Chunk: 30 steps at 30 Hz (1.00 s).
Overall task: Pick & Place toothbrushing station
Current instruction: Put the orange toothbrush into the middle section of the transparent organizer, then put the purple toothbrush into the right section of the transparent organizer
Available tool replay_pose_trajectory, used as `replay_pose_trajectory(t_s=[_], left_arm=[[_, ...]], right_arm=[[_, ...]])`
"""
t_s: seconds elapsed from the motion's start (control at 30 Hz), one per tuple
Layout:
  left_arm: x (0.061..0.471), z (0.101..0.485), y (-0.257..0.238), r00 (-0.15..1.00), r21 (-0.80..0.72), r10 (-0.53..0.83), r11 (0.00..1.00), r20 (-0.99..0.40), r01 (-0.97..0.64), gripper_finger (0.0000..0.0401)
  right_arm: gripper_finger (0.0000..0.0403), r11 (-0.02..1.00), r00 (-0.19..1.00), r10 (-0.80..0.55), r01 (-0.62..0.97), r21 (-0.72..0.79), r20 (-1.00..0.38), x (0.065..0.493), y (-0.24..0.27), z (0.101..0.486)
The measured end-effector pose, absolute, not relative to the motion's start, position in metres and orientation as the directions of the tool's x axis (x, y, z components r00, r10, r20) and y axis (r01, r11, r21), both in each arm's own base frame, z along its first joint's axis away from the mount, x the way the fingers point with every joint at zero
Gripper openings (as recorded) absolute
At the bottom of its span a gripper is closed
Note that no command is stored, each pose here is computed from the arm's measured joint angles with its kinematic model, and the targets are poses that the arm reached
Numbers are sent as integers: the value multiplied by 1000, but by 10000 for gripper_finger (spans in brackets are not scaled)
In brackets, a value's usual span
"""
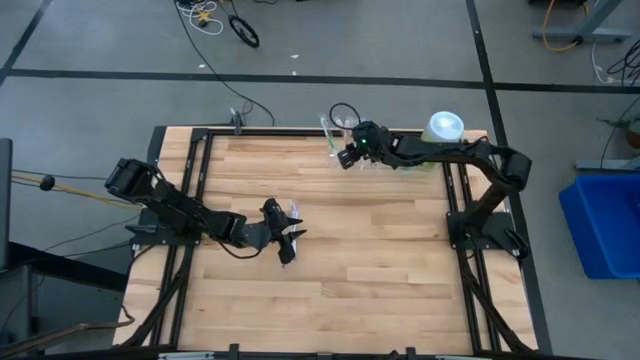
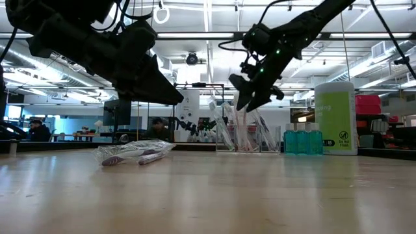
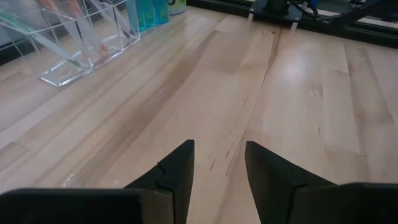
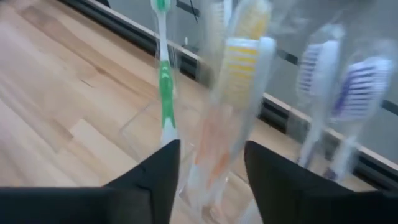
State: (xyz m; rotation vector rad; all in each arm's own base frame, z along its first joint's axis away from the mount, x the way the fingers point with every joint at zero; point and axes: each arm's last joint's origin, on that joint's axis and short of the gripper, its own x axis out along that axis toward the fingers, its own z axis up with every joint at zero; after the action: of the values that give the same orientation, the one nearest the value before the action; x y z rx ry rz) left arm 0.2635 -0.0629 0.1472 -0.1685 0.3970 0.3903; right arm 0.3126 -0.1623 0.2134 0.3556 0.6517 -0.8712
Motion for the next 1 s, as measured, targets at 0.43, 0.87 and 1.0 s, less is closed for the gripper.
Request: replay_pose_trajectory(t_s=[0.43,0.87,1.0], left_arm=[[264,147,-63,849,-84,336,912,-407,-401,141],[263,147,-63,846,-76,337,913,-413,-401,141],[262,146,-65,845,-48,326,923,-423,-381,141]], right_arm=[[223,594,524,-680,804,35,-512,291,-143,273],[152,828,791,-533,561,9,-298,314,-36,251],[133,925,885,-376,376,-56,-274,309,14,234]])
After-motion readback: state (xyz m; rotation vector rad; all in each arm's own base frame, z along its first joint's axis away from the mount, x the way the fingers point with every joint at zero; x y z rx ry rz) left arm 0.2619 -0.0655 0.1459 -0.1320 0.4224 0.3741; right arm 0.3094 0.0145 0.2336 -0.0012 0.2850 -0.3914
